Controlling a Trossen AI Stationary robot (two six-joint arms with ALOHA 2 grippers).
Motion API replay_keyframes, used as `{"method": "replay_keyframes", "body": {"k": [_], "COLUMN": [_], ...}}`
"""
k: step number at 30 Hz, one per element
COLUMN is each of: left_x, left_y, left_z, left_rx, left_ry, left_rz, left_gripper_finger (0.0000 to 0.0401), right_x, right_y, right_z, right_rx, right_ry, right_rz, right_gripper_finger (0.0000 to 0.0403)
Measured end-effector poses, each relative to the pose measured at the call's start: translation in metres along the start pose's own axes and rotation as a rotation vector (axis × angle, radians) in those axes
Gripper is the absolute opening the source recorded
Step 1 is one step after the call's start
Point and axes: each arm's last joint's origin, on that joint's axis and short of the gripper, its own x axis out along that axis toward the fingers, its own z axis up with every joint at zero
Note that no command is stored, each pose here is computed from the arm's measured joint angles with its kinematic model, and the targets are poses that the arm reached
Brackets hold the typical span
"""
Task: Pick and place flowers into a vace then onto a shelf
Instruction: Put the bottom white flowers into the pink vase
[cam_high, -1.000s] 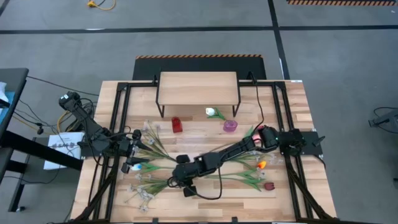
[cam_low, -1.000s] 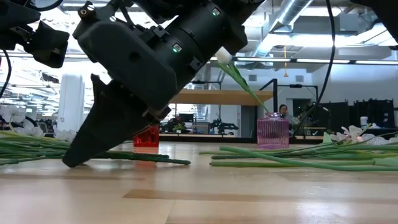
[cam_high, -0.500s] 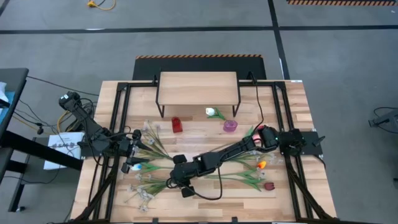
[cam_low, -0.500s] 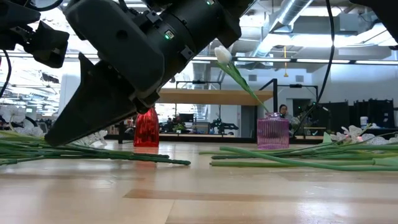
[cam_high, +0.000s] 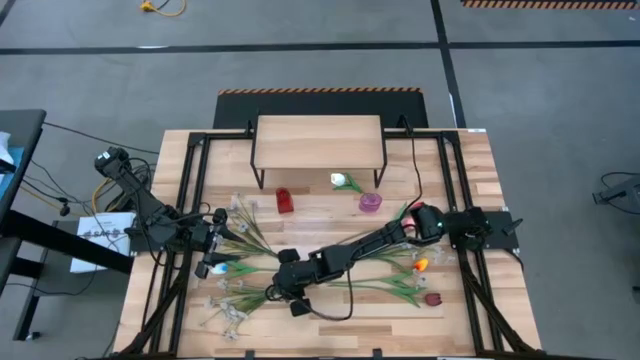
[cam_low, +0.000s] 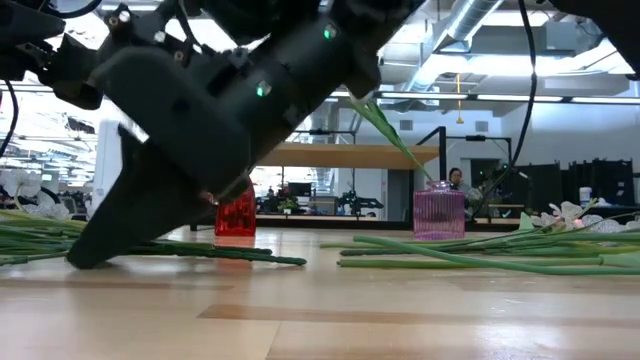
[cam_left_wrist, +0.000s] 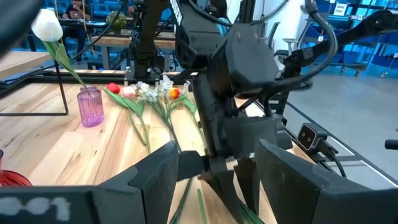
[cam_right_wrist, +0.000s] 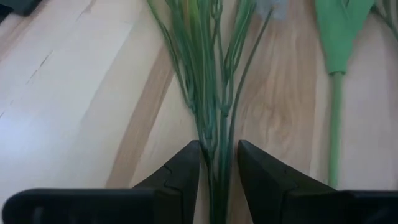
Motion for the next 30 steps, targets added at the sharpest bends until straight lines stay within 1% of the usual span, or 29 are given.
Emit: {"method": "replay_keyframes", "body": {"k": [3,5,10,15,20,24,28,30], "left_x": [0.000,0.000,0.000,0.000,0.000,0.000,0.000,0.000], "left_y": [0.000,0.000,0.000,0.000,0.000,0.000,0.000,0.000], "left_z": [0.000,0.000,0.000,0.000,0.000,0.000,0.000,0.000], "left_rx": [0.001,0.001,0.001,0.001,0.001,0.001,0.000,0.000], "left_ry": [0.002,0.002,0.002,0.002,0.002,0.001,0.001,0.001], "left_rz": [0.001,0.000,0.001,0.000,0.001,0.001,0.001,0.001], "left_gripper_finger": [0.0204,0.0204,0.0204,0.0204,0.0204,0.0204,0.0204,0.0204], "right_x": [0.001,0.001,-0.004,-0.020,-0.052,-0.081,-0.123,-0.145], "right_y": [0.000,0.000,0.001,0.009,0.025,0.044,0.064,0.074], "right_z": [-0.001,-0.001,0.002,0.006,0.021,0.031,0.047,0.053], "right_rx": [-0.001,0.000,0.008,-0.016,-0.043,-0.096,-0.116,-0.119], "right_ry": [0.002,0.001,-0.003,0.057,0.086,0.109,0.094,0.084], "right_rz": [-0.001,0.000,0.004,0.030,0.061,0.093,0.157,0.152], "right_gripper_finger": [0.0097,0.0084,0.0016,0.0012,0.0007,0.0004,0.0003,0.0003]}}
